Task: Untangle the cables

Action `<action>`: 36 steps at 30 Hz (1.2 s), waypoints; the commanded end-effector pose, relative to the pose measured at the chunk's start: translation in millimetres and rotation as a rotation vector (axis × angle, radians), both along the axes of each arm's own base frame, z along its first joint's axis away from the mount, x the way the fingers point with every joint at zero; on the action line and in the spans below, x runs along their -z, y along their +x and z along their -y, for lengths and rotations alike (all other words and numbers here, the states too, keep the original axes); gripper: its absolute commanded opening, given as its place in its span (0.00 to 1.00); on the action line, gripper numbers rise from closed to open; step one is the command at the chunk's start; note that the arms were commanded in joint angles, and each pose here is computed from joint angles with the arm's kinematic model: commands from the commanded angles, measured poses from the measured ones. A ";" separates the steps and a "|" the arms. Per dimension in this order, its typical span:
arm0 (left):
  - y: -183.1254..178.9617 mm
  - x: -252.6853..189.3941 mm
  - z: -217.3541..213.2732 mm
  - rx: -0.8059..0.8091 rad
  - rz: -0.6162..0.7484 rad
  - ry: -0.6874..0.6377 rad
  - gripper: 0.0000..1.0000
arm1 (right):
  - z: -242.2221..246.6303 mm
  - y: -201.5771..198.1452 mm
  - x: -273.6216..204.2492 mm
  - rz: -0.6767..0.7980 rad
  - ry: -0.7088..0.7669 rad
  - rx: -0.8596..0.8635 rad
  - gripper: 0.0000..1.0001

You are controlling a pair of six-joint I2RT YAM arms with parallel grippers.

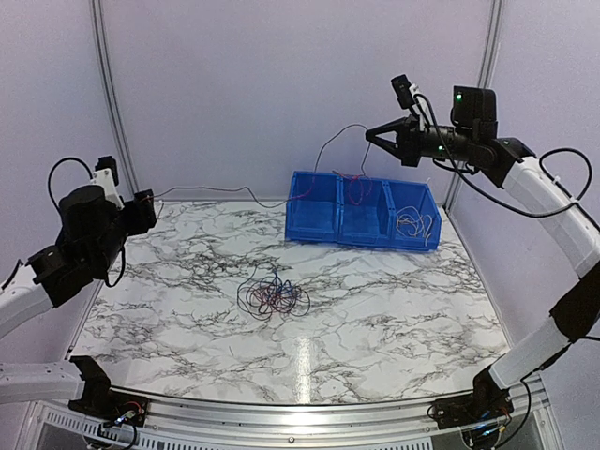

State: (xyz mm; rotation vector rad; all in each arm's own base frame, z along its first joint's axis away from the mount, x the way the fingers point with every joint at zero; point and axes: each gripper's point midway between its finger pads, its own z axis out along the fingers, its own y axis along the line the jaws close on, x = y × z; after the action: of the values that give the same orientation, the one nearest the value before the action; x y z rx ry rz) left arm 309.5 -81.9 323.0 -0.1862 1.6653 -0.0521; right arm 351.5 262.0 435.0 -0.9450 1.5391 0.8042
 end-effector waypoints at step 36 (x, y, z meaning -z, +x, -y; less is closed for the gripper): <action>13.0 108.9 -19.1 -0.022 -0.398 0.265 0.85 | 126.6 51.3 -61.5 0.015 0.212 0.351 0.00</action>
State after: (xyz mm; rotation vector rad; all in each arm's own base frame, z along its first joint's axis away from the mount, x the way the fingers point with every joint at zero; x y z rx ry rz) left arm 325.7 -78.9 225.0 0.0365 2.0088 0.1563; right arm 418.6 125.4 487.9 -0.4853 1.5526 0.6148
